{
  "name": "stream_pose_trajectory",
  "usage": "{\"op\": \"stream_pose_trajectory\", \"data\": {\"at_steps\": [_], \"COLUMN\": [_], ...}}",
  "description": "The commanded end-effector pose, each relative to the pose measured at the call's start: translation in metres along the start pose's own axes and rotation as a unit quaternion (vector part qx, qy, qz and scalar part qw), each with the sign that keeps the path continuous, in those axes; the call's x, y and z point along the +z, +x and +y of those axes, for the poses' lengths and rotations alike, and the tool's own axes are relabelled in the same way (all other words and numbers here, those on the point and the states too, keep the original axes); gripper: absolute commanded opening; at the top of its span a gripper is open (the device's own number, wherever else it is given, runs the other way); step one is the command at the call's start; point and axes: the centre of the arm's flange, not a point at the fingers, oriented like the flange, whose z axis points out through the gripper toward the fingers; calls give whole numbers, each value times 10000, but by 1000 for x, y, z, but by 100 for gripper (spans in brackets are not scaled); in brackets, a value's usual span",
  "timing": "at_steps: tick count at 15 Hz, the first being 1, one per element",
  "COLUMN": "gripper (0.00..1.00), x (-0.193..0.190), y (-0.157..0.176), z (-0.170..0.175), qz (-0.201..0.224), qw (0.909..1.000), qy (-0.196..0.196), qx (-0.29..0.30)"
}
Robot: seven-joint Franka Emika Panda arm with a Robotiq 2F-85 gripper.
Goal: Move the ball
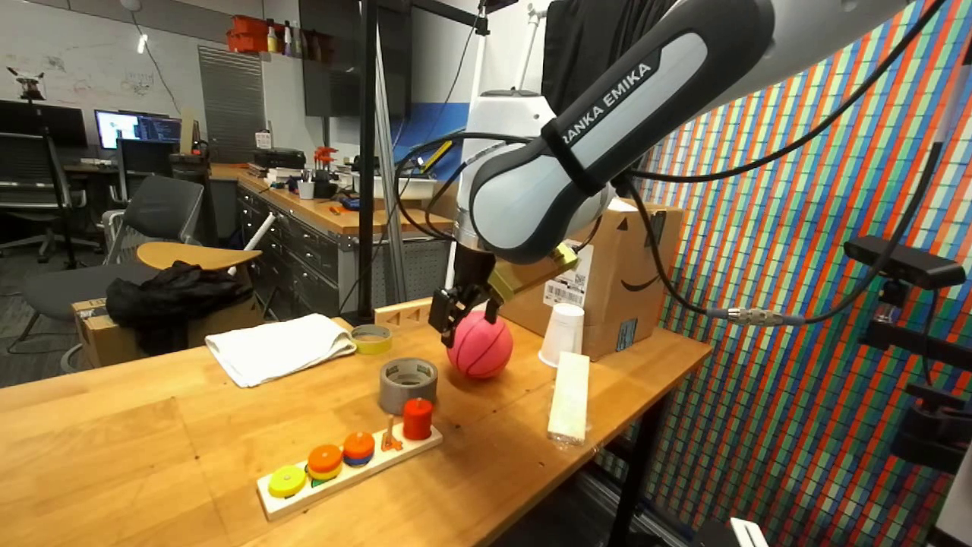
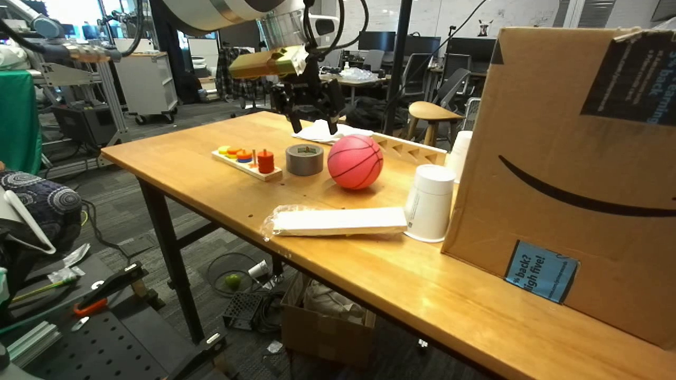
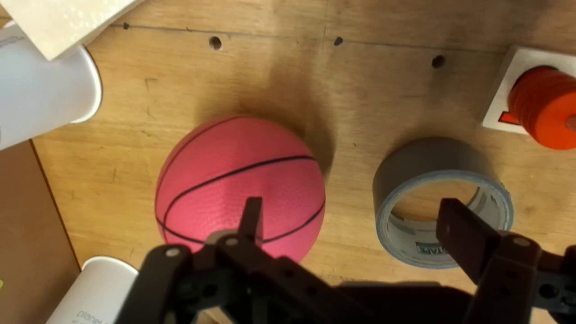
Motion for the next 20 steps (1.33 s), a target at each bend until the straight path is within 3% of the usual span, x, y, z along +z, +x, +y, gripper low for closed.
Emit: {"op": "stream_pose_trajectory", "data": {"at_steps": [1, 4, 10, 15, 20], "gripper": [100, 100, 100, 100, 100], "x": [3, 17, 40, 46, 49], "y": [-5, -15, -37, -41, -38], "z": [-7, -22, -75, -101, -99], "qz": [-443, -963, -1595, -1859, -1708], "qw": [9990, 9950, 9790, 9693, 9700], "qy": [46, 223, 1129, 1399, 1429], "qx": [-59, -151, -573, -790, -974]}}
